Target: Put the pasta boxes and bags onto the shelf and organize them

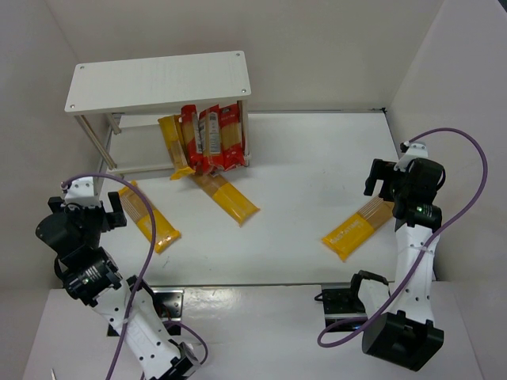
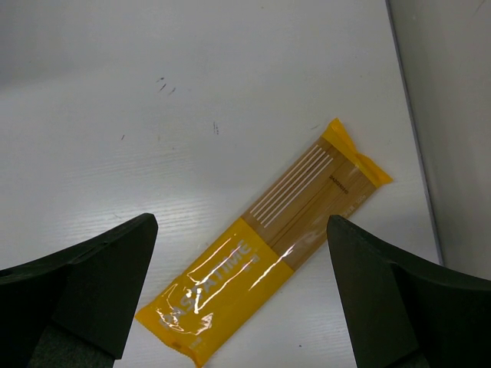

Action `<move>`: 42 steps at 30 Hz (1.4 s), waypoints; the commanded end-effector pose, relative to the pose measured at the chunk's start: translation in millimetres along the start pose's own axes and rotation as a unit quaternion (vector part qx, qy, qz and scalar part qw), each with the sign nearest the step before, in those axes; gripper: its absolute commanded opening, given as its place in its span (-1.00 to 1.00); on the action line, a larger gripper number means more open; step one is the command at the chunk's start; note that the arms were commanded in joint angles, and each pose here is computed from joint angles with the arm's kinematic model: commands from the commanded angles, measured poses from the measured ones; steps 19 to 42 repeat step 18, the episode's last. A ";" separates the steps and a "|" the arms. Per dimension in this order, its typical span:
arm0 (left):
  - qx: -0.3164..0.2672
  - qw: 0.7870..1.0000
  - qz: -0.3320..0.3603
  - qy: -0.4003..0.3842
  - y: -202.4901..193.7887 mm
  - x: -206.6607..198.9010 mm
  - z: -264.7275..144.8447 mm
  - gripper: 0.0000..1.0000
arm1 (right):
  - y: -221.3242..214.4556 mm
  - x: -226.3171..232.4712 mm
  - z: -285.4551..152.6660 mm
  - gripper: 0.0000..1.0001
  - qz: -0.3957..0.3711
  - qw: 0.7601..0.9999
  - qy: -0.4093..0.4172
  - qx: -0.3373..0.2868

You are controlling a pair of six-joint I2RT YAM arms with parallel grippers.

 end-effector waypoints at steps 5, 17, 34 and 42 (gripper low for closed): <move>-0.028 0.999 0.019 0.000 17.4 0.2 -5.0 0.99 | 6.6 -0.1 0.7 0.99 -0.008 1.000 0.005 -0.016; -0.028 0.999 0.019 0.000 17.4 0.2 -5.0 0.99 | 6.6 1.2 0.7 0.99 -0.013 1.000 0.010 -0.016; -0.028 0.999 0.019 0.000 17.4 0.2 -5.0 0.99 | 5.0 0.7 3.2 0.99 -0.012 1.000 0.011 -0.011; -0.028 0.999 0.019 0.000 17.4 0.2 -5.0 0.99 | 5.0 0.7 3.2 0.99 -0.012 1.000 0.011 -0.011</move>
Point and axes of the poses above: each gripper's point midway between its finger pads, its own z axis out along the fingers, its own x axis along the line the jaws close on, y = z × x, the point moved 2 cm from there along -z, back along the fingers, and after that the axes turned 3 degrees about z, right-handed, at the moved point
